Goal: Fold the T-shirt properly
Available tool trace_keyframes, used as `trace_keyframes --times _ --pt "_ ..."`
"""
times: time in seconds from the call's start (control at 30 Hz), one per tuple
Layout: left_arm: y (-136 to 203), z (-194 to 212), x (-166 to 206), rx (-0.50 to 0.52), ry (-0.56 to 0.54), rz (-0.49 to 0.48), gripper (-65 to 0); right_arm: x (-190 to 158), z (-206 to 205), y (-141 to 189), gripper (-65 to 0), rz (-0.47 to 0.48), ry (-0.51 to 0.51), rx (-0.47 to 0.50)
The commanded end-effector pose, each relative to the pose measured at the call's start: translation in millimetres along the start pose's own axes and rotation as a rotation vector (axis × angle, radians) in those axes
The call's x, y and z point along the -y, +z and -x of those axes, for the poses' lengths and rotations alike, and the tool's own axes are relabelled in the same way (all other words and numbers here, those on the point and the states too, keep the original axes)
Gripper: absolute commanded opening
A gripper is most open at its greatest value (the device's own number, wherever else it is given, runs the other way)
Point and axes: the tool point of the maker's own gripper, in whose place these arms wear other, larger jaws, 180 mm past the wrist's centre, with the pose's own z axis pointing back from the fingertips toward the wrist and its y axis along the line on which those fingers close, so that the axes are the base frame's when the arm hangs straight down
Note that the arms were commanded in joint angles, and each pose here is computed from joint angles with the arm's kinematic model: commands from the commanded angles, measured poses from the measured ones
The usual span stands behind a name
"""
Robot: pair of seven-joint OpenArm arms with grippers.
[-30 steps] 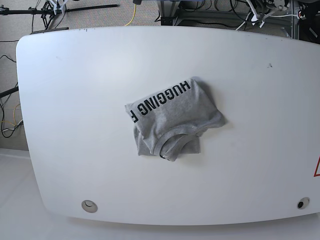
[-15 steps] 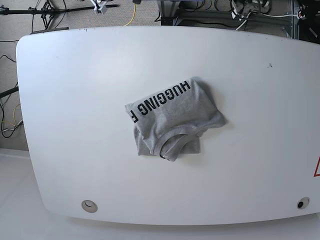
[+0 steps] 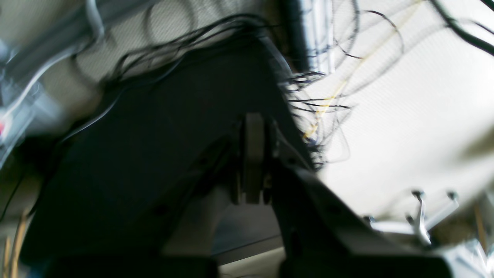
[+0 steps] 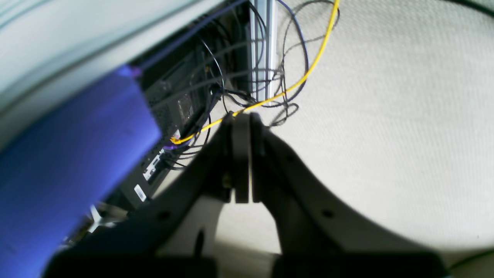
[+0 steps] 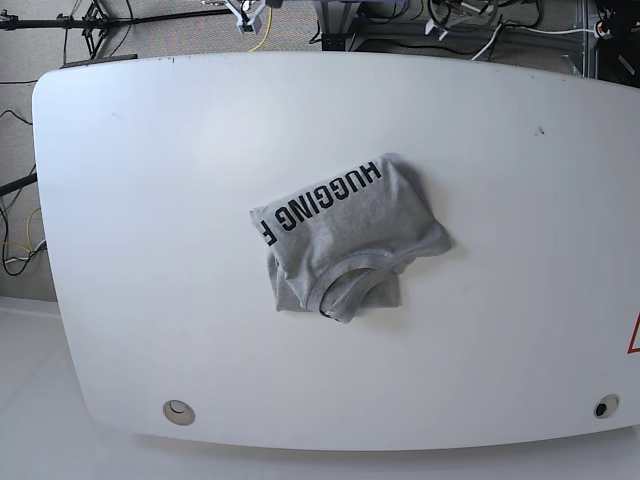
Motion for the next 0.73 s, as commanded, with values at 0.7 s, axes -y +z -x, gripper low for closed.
trace_keyframes --times 0.7 --pt "1 -37 -21 0.032 -0.143 -0.160 -65.0 -11 -11 -5 -64.1 0.028 0.068 -0.009"
